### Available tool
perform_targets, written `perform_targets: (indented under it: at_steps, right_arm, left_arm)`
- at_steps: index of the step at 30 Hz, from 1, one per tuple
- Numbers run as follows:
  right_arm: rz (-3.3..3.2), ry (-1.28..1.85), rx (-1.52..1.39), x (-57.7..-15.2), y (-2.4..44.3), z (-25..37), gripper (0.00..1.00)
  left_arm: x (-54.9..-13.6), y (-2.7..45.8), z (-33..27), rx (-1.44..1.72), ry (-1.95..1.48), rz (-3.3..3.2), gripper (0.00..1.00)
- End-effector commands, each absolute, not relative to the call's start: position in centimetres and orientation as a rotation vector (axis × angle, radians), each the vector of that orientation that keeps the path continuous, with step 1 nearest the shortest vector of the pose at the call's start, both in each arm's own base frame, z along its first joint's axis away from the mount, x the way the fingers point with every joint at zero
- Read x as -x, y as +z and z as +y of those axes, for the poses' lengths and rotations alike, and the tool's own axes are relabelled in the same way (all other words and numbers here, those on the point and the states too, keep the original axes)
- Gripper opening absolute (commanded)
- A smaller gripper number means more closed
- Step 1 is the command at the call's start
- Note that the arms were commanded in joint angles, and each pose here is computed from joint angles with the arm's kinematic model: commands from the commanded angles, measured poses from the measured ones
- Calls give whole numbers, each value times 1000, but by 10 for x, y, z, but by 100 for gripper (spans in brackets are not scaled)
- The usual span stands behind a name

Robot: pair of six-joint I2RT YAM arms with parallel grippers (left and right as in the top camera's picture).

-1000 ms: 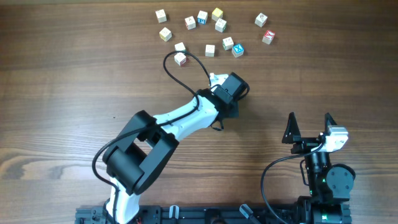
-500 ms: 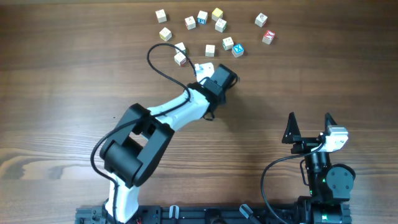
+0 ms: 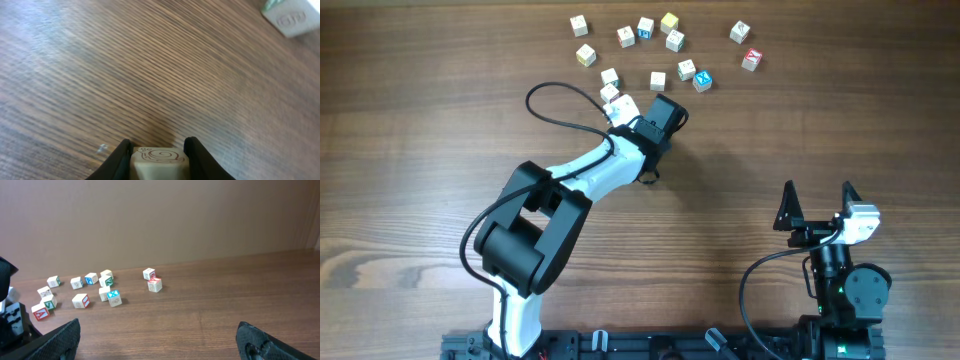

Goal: Form a circle

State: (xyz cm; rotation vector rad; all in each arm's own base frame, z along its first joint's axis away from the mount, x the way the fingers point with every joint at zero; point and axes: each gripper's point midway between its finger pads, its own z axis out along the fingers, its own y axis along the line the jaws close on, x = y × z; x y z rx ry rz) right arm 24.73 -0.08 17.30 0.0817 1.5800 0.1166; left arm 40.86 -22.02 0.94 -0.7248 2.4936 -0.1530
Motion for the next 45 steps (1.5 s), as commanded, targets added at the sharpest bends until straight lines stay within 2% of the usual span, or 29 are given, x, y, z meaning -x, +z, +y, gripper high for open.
perform_targets:
  at_steps: [1,6,9,13,18,28,31,36,38,42,45]
  right_arm:
    - [1571,98,-72,-247,175,-2,100]
    - [1572,98,-72,-247,175,-2,100]
    - [1572,98,-72,-247,175,-2,100]
    - [1571,98,-72,-247,175,-2,100]
    - [1572,98,-72,-247,175,-2,100]
    - [1572,98,-72,-247,175,-2,100]
    - [1572,98,-72,-247,175,-2,100]
    - [1572,98,-72,-247,175,-2,100]
    - [1572,97,-72,-247,175,-2,100]
    - [1571,98,-72,-247,175,-2,100]
    - [1572,98,-72,-247,175,-2,100]
  left_arm:
    - [-410,-1,-205,936,-117,2398,30]
    - [-409,-3,-204,948,-111,2397,45]
    - [-410,-3,-204,948,-115,2394,49]
    - [-411,-2,-205,949,-123,2390,49]
    - [-412,-2,-205,986,-138,2373,38]
    - [-411,-3,-205,1138,-178,2315,40]
    - [-410,-3,-205,1144,-180,2312,48]
    - [-410,-2,-205,1144,-184,2314,81]
    - [-411,1,-206,1143,-191,2310,88]
    - [-411,22,-205,1121,-209,2304,91]
    - [-413,44,-205,1005,-216,2324,86]
